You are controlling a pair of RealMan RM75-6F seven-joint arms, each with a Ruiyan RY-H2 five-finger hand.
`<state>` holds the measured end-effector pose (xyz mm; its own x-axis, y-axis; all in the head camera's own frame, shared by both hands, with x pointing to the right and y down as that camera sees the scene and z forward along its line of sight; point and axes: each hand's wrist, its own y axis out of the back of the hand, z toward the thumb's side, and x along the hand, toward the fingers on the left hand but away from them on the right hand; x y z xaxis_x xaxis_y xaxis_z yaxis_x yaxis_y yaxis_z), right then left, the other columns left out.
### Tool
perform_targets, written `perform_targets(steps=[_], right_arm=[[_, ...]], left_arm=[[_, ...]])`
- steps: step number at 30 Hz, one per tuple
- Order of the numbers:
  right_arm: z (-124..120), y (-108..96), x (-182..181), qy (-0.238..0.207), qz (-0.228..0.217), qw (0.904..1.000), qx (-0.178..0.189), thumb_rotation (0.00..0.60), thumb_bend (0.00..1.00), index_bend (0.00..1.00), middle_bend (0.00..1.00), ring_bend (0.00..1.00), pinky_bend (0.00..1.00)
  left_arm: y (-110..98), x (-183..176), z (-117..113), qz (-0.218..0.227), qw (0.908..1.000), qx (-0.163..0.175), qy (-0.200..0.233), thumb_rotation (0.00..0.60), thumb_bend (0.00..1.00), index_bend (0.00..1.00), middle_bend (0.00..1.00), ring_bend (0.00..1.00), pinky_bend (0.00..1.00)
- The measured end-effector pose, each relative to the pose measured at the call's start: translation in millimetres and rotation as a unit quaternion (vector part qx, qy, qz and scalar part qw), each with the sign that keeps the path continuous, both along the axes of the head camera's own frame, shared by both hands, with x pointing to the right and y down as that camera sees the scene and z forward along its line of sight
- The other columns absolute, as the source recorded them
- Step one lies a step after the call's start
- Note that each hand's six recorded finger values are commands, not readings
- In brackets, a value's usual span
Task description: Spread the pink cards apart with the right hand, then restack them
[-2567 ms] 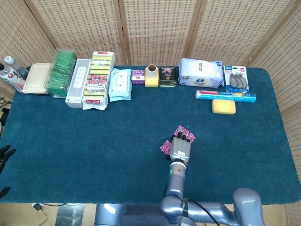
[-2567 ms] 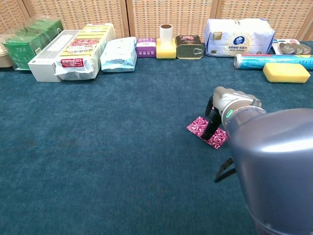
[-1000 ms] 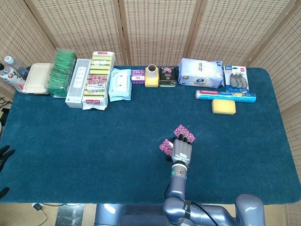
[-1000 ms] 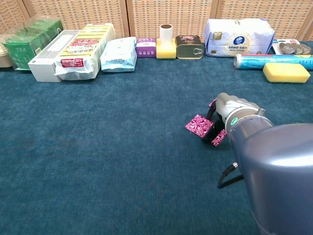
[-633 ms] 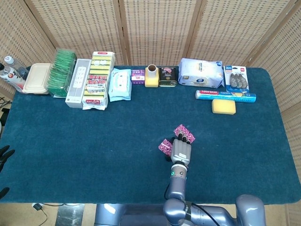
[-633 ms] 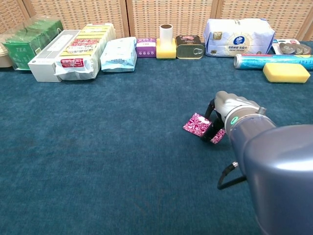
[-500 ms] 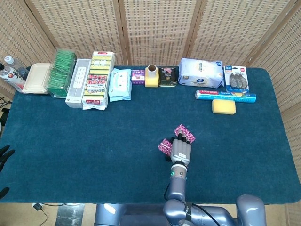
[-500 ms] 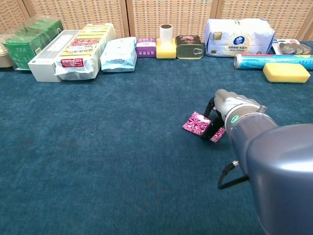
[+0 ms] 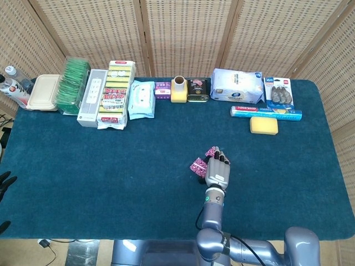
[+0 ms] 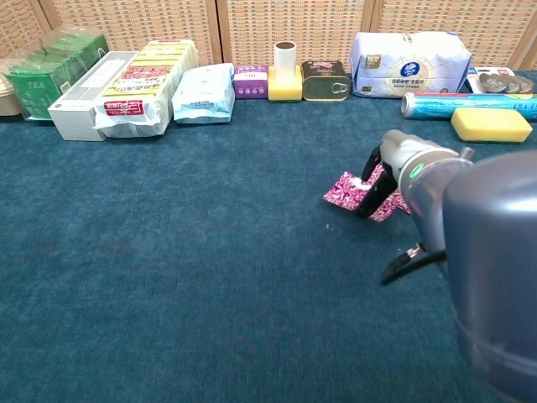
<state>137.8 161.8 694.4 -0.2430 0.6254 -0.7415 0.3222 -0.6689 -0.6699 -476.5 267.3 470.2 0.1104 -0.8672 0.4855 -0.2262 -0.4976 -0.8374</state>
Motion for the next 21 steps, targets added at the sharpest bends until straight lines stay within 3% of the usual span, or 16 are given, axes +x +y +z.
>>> perform_targets(steps=[8, 21], right_arm=[[-2, -26, 14, 0.012, 0.021, 0.9997, -0.001, 0.600, 0.36, 0.33, 0.00, 0.00, 0.12], [15, -37, 26, 0.027, 0.032, 0.9990, -0.016, 0.600, 0.36, 0.33, 0.00, 0.00, 0.12]], left_arm=[[-1, 0, 2, -0.002, 1.0000, -0.003, -0.002, 0.600, 0.13, 0.00, 0.00, 0.00, 0.08], [-3, -1, 5, -0.008, 0.9999, -0.008, -0.006, 0.600, 0.13, 0.00, 0.00, 0.00, 0.08]])
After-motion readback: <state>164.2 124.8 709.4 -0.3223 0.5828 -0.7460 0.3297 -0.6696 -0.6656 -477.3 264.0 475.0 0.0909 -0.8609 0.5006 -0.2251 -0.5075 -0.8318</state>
